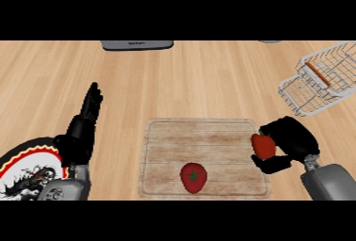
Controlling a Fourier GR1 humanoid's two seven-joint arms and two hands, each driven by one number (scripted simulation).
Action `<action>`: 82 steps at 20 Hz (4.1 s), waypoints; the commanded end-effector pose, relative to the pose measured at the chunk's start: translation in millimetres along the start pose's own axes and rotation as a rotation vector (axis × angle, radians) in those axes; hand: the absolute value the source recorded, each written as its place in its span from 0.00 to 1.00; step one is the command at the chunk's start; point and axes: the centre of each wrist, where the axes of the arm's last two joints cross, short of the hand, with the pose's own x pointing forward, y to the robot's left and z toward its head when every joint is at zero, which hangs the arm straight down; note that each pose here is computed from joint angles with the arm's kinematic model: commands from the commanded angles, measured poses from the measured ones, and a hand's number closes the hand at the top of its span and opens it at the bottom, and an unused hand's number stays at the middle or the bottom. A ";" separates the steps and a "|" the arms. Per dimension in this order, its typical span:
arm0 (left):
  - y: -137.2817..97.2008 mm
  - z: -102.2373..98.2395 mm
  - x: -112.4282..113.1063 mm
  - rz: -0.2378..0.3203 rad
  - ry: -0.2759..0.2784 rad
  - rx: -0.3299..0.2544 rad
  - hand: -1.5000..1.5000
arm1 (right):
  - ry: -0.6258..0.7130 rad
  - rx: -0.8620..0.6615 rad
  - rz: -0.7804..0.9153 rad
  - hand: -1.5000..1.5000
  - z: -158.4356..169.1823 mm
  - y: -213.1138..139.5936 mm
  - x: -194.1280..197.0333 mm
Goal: Pick the bell pepper from the cutting board and place it in the tiered basket
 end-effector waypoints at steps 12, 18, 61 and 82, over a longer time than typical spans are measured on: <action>-2.9 -2.6 8.4 0.009 -0.009 -0.030 0.50 | 0.261 -0.370 -0.051 1.00 166.6 -114.9 -87.4; 8.7 -2.5 3.3 0.008 -0.019 -0.024 0.50 | 0.269 -0.402 -0.117 1.00 222.0 -183.4 -94.1; 2.2 -14.9 7.1 0.005 -0.028 -0.061 0.50 | 0.335 -0.493 -0.815 0.00 74.8 -203.8 -224.1; -17.5 6.2 7.9 0.012 -0.039 -0.049 0.50 | 0.566 -0.802 -1.287 0.00 299.8 -98.7 -333.6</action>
